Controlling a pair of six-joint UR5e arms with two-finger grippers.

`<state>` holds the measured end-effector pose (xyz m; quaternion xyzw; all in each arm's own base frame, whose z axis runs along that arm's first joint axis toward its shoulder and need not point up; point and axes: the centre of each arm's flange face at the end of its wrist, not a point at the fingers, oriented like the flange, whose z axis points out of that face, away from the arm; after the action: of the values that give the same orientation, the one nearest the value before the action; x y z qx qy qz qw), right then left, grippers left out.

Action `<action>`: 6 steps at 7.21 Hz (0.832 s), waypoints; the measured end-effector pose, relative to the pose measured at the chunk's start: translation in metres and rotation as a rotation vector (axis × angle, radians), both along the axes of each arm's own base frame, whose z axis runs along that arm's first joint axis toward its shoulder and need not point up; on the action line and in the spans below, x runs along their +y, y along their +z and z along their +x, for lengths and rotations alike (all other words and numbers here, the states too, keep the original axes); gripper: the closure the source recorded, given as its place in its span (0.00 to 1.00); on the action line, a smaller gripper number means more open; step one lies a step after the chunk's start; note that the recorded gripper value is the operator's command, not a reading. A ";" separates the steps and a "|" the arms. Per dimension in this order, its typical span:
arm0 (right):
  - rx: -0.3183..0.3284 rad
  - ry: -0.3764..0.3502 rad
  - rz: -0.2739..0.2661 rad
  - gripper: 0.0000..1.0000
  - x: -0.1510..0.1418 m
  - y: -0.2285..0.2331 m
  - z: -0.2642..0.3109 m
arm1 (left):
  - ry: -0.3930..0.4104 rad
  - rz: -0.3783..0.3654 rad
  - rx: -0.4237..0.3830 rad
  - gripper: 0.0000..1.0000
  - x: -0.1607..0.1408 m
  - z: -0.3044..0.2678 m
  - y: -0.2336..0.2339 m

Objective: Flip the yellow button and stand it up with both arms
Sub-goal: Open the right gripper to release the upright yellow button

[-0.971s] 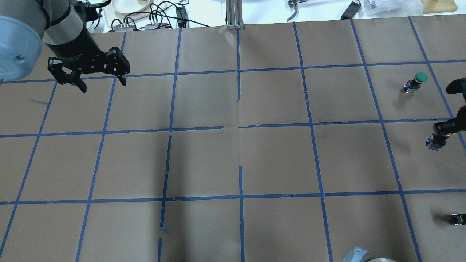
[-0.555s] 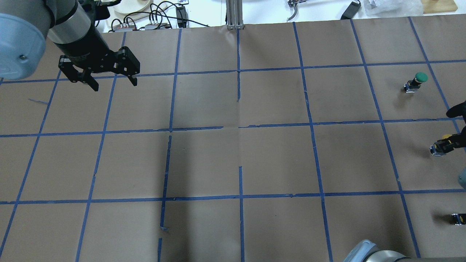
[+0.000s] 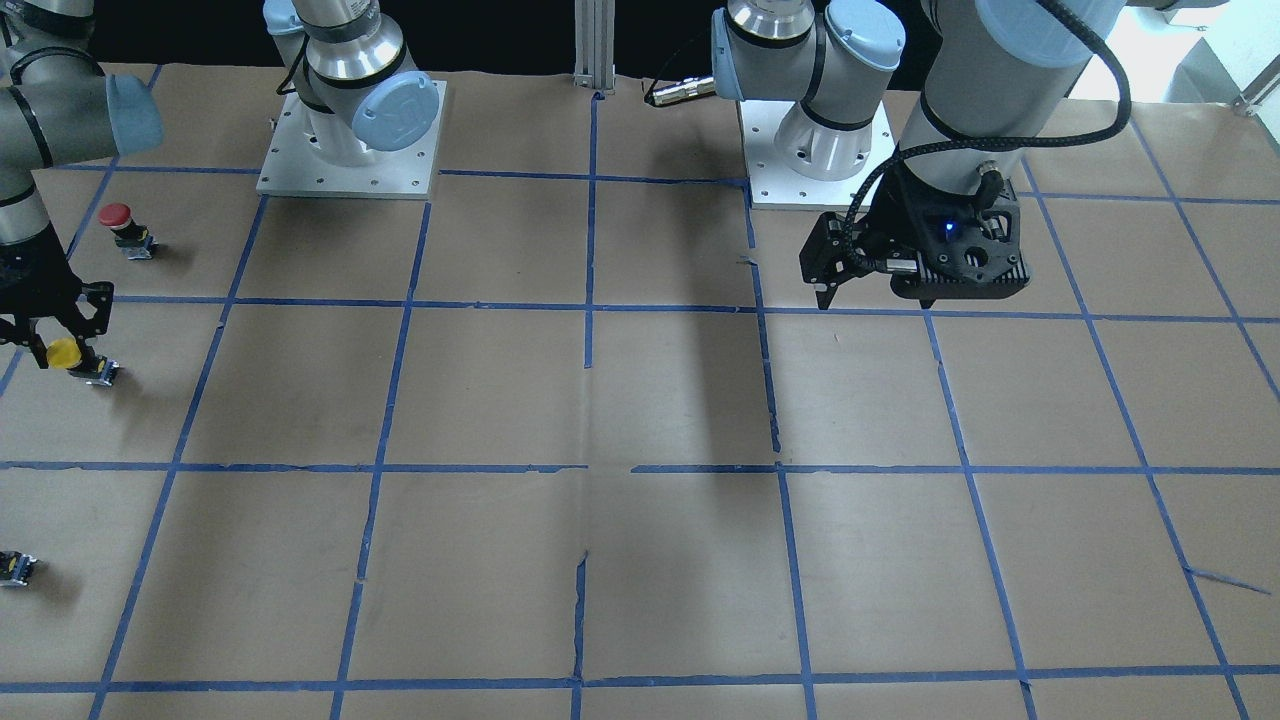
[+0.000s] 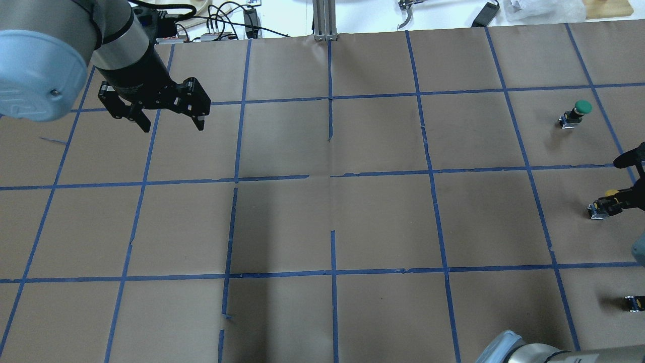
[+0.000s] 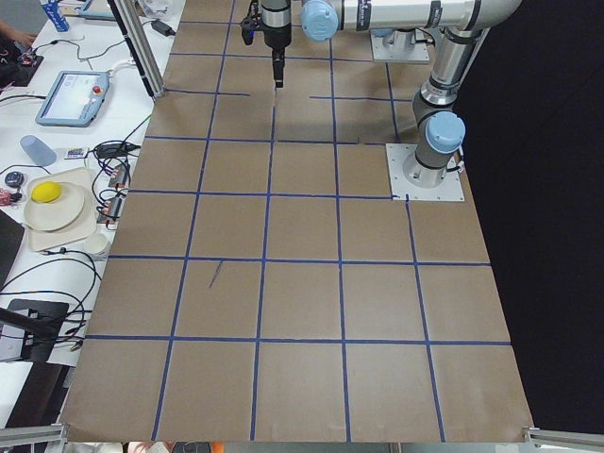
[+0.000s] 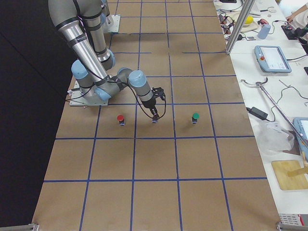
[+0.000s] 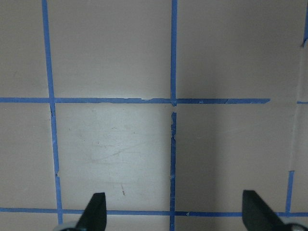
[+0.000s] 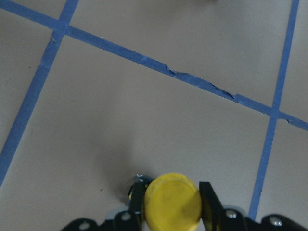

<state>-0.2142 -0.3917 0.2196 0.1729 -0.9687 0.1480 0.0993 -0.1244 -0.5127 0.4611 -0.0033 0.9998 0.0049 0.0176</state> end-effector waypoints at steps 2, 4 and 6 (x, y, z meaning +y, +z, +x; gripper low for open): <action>-0.009 0.000 0.006 0.00 0.000 -0.002 0.000 | -0.002 -0.005 -0.005 0.00 -0.001 0.001 0.002; -0.011 -0.003 0.008 0.00 0.000 0.001 0.000 | -0.005 -0.006 -0.004 0.00 0.000 -0.001 0.003; -0.051 -0.006 0.014 0.00 -0.005 0.021 0.001 | -0.008 0.003 0.006 0.00 0.004 -0.003 0.004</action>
<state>-0.2130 -0.3967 0.2402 0.1667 -0.9724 0.1454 0.0739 -0.1270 -0.5087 0.4651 0.0006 0.9999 0.0061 0.0146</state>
